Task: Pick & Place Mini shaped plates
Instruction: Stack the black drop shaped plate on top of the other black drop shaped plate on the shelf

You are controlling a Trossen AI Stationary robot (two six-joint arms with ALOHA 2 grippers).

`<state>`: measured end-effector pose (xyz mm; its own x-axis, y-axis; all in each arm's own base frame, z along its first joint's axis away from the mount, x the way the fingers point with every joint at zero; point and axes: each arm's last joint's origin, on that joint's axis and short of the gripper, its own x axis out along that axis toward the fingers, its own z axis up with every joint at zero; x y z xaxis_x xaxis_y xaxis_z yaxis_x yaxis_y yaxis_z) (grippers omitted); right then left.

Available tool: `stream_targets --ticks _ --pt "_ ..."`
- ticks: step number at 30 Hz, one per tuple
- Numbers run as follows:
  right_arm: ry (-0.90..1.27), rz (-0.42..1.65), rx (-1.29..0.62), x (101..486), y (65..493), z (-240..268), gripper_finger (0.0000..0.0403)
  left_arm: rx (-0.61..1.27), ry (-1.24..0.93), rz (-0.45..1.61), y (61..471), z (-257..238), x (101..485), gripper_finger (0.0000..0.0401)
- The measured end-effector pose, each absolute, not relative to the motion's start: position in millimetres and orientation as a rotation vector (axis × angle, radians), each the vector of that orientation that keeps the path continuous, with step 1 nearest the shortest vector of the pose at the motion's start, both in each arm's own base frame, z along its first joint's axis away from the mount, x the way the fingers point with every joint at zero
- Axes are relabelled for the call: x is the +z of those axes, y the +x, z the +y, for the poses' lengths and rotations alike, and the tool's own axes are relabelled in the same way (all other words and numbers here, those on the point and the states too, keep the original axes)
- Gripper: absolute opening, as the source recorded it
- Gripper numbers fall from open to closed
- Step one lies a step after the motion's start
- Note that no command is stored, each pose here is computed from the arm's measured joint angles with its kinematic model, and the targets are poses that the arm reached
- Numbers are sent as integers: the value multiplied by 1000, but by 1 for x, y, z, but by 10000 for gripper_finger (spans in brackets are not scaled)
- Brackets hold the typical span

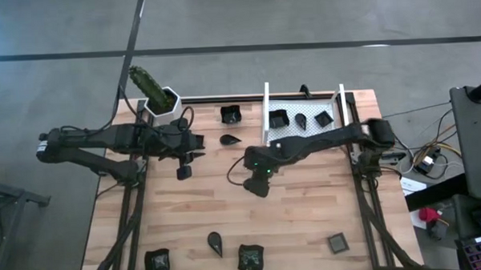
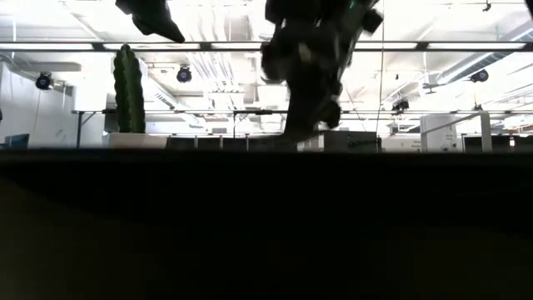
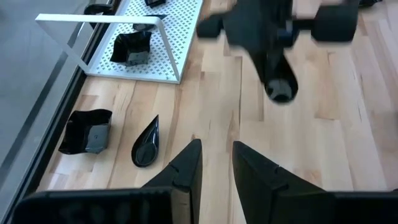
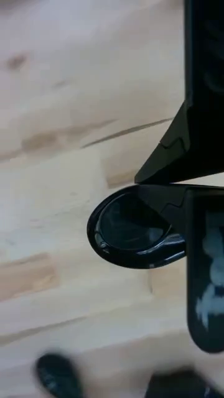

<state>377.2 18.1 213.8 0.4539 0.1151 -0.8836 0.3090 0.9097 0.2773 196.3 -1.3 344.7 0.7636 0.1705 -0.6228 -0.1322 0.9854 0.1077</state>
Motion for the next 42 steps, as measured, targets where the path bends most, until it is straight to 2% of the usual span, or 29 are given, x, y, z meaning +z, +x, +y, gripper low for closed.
stream_targets --ticks 11,18,22,33,42 --pt "651 962 -703 293 301 12 8 158 80 679 196 -1 345 83" --pt "767 767 -1170 311 261 -11 8 157 81 673 196 -1 346 83" --pt "845 685 -1352 311 248 -31 8 158 80 665 196 -1 347 83" --pt "958 734 -1584 292 229 -106 8 154 89 630 198 -1 349 83" --pt "1021 760 -1569 267 231 -165 8 154 90 630 198 -1 349 83"
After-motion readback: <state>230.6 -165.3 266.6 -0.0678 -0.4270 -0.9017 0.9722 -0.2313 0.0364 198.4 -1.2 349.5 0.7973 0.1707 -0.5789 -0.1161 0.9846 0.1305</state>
